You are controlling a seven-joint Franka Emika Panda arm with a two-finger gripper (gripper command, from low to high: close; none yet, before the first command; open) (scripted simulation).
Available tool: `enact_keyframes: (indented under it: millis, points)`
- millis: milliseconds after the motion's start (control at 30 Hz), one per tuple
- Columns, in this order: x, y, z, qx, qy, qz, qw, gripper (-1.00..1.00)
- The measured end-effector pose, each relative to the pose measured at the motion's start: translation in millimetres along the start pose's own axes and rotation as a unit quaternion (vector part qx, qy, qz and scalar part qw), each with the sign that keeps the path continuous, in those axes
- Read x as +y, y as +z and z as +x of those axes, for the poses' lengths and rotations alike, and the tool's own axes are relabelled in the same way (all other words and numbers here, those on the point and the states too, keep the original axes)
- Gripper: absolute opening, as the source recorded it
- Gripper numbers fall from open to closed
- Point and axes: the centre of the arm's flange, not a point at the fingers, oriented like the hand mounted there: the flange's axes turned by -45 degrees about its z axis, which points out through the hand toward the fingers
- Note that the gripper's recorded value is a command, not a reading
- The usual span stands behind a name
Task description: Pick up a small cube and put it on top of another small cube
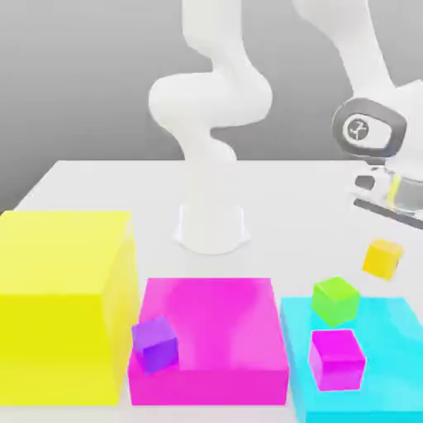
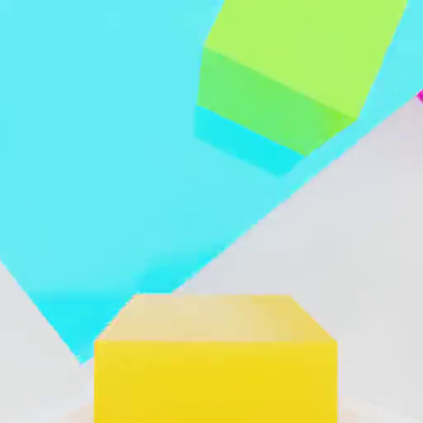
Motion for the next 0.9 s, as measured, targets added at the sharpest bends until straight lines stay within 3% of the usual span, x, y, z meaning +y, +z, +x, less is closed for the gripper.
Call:
enact_keyframes:
  millis: [100, 200, 433, 500, 700, 733, 900]
  points:
    - [6, -3, 104, -0.009, 0.166, -0.008, 0.986, -1.0]
    - [31, -9, 194, -0.02, 0.324, -0.013, 0.946, -1.0]
    - [119, -16, 338, -0.058, 0.615, -0.008, 0.787, -1.0]
    - [130, -4, 351, -0.067, 0.645, -0.007, 0.761, -1.0]
    - [129, 21, 351, -0.068, 0.651, -0.006, 0.756, -1.0]
    - [129, 21, 351, -0.068, 0.651, -0.005, 0.756, 1.0]
    - [129, 21, 351, -0.068, 0.651, -0.005, 0.756, 1.0]
